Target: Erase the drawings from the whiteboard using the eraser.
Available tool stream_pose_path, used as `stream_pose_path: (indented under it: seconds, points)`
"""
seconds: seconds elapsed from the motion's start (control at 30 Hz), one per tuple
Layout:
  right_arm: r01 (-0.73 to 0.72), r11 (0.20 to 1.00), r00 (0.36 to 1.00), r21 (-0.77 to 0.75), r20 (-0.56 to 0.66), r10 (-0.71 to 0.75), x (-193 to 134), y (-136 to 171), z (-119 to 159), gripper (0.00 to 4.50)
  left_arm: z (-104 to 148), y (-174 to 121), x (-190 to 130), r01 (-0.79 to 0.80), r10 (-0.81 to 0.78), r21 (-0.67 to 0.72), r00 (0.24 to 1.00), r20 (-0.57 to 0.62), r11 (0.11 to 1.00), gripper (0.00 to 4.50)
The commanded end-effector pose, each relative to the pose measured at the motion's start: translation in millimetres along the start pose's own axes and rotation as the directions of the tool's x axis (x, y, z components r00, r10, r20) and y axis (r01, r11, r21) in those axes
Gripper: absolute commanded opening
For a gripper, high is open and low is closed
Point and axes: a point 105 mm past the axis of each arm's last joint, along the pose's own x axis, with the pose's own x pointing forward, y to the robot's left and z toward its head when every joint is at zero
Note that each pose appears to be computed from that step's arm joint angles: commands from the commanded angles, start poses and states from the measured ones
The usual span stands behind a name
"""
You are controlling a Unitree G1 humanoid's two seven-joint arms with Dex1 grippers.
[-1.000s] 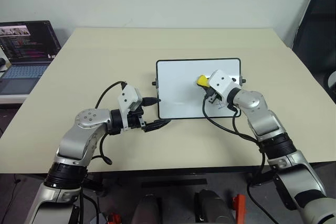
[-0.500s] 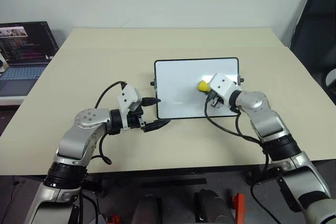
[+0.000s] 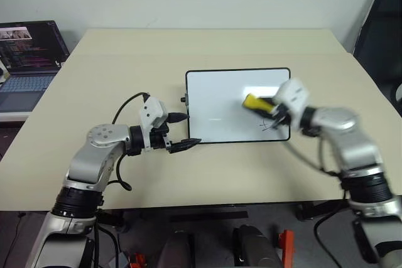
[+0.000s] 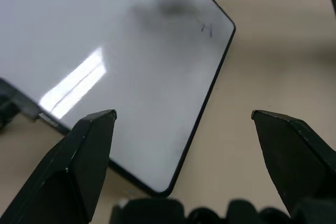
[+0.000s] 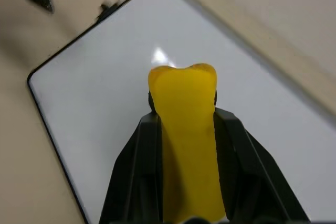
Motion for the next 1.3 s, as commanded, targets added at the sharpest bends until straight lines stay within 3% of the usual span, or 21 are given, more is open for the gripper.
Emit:
stream_pose_path:
  seconds: [0.03, 0.23, 0.37, 0.5, 1.3]
  points:
    - [0.061, 0.998, 0.997, -0.022, -0.039, -0.062, -45.4, -26.4, -3.3, 0.96, 15.7, 15.9, -19.5, -0.065, 0.064, 0.058, 0.998, 0.027, 0.996, 4.50]
    - [0.121, 0.992, 0.978, 0.025, -0.173, -0.115, -94.5, -44.2, -36.4, 0.96, 45.1, 26.1, -37.5, -0.104, 0.097, 0.073, 0.991, 0.095, 0.992, 4.50]
    - [0.160, 0.984, 0.973, 0.079, -0.183, -0.144, -102.2, -42.7, -58.9, 0.96, 26.0, 21.9, -34.9, -0.076, 0.076, 0.082, 0.997, 0.009, 0.994, 4.50]
    - [0.151, 0.981, 0.976, 0.125, -0.175, -0.128, -98.2, -28.6, -70.9, 0.96, 26.8, 15.5, -28.5, -0.057, 0.055, 0.057, 0.998, 0.035, 0.997, 4.50]
    - [0.125, 0.982, 0.985, 0.143, -0.138, -0.105, -87.8, -19.8, -62.4, 0.96, 28.2, 5.7, -18.6, -0.022, 0.021, 0.013, 0.998, 0.061, 1.000, 4.50]
